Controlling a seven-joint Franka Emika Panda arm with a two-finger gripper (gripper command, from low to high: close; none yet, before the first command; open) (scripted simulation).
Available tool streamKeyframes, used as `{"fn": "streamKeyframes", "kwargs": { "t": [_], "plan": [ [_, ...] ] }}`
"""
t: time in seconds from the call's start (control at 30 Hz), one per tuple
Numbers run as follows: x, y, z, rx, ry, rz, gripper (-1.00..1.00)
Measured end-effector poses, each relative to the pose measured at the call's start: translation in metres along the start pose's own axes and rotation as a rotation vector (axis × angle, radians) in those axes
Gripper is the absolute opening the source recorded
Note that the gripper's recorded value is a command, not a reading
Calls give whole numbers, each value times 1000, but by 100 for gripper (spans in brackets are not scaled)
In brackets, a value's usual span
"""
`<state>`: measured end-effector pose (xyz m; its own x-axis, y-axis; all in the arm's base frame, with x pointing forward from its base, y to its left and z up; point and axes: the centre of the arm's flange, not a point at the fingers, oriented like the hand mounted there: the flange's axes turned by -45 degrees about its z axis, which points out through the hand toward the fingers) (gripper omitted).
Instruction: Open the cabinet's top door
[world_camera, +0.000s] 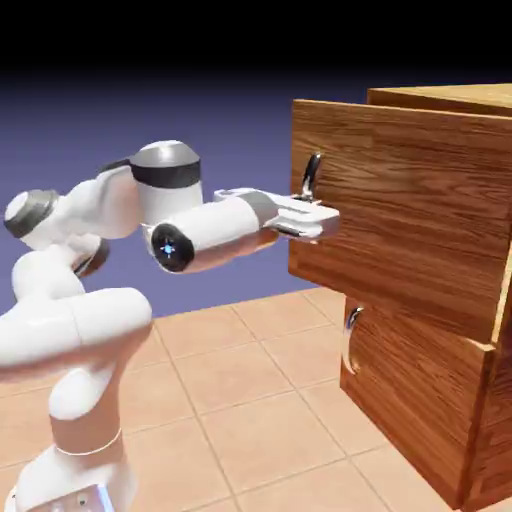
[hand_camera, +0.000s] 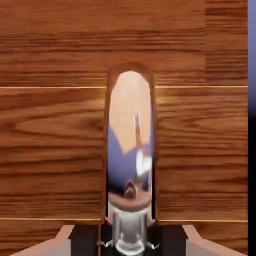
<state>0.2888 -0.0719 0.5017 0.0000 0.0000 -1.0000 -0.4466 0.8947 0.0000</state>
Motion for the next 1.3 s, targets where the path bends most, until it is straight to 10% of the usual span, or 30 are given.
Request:
{"fn": "streamKeyframes", "kwargs": {
  "t": [1.3],
  "plan": [
    [0,-189,-175,-769,0,0,-100]
  ]
}}
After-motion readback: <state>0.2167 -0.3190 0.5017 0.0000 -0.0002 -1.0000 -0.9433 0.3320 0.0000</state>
